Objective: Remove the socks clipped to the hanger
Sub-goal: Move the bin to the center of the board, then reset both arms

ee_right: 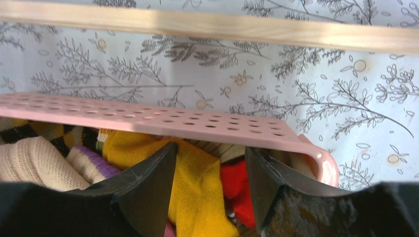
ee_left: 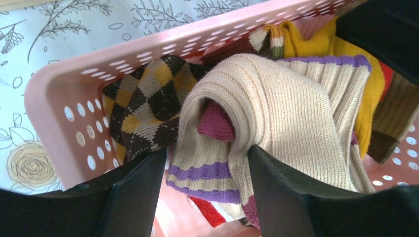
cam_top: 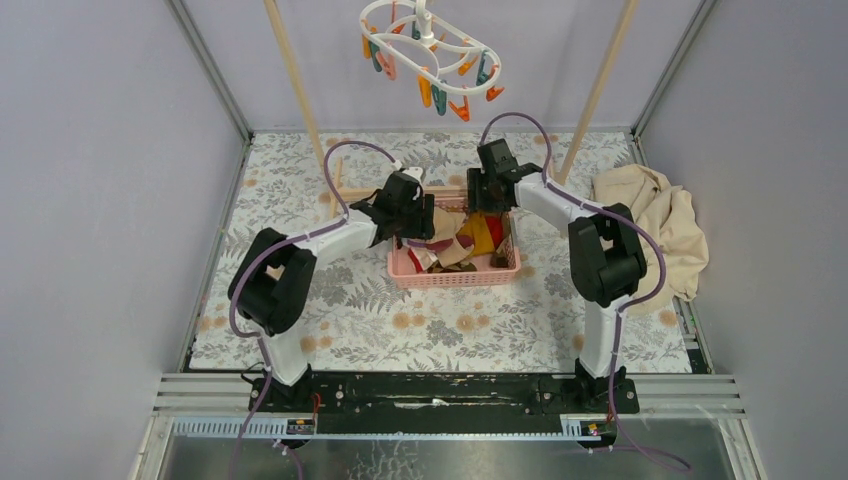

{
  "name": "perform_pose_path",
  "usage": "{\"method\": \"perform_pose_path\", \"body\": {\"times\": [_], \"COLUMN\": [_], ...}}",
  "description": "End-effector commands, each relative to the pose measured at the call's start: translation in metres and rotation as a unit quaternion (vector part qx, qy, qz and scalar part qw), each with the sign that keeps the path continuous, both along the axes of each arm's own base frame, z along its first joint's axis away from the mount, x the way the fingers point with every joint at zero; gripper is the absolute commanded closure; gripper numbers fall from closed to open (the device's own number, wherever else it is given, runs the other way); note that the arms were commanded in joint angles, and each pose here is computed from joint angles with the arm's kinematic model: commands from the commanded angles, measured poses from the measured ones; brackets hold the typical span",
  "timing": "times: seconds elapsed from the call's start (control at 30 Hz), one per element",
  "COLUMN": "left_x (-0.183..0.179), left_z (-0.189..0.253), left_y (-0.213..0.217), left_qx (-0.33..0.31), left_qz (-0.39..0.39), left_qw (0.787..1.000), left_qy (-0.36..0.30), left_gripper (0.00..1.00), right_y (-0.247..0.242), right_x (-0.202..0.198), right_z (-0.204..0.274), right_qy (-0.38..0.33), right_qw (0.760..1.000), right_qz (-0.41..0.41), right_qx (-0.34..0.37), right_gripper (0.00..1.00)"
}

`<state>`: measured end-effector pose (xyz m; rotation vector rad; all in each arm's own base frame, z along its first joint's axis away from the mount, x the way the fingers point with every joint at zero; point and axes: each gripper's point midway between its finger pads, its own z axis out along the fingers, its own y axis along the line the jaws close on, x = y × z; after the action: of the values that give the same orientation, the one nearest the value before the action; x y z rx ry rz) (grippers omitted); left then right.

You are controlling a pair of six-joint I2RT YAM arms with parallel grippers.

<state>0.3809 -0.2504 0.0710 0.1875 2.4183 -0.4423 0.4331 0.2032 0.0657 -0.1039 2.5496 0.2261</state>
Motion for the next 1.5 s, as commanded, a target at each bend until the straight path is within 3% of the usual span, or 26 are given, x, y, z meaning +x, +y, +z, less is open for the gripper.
{"method": "perform_pose_path", "body": {"times": [0.0,0.37,0.5,0.8,0.9,0.93,1.3,1.47], "left_x": [0.028,0.068,0.073,0.042,0.029,0.024,-0.033,-0.059], "left_z": [0.010,0.028,0.039,0.078,0.090,0.093,0.160,0.179], "left_y": [0.001,0.006,0.009,0.019,0.023,0.025,0.053,0.076], "left_qx": [-0.007,-0.003,0.000,-0.016,-0.022,-0.023,-0.063,-0.078], "left_qz": [0.007,0.024,0.026,0.026,0.025,0.024,0.040,0.058], "left_qw": [0.999,0.996,0.996,0.997,0.997,0.997,0.991,0.982], "left_qy": [-0.036,-0.082,-0.081,-0.078,-0.074,-0.073,-0.107,-0.161], "left_gripper": [0.32,0.31,0.25,0.15,0.09,0.02,0.01,0.01], "right_y": [0.007,0.004,0.006,0.006,0.005,0.004,-0.034,-0.066], "right_x": [0.028,0.060,0.053,0.027,0.015,0.011,-0.036,-0.060], "right_z": [0.017,0.030,0.035,0.089,0.108,0.114,0.171,0.183], "right_qy": [-0.028,-0.052,-0.051,-0.100,-0.109,-0.114,-0.191,-0.230], "right_qw": [0.999,0.997,0.997,0.992,0.990,0.990,0.980,0.972], "right_qz": [-0.014,-0.047,-0.037,-0.005,0.005,0.007,0.004,-0.033], "right_qx": [0.022,0.024,0.034,0.074,0.086,0.087,0.063,0.035], "right_gripper": [0.40,0.40,0.38,0.25,0.02,0.01,0.00,0.00]}}
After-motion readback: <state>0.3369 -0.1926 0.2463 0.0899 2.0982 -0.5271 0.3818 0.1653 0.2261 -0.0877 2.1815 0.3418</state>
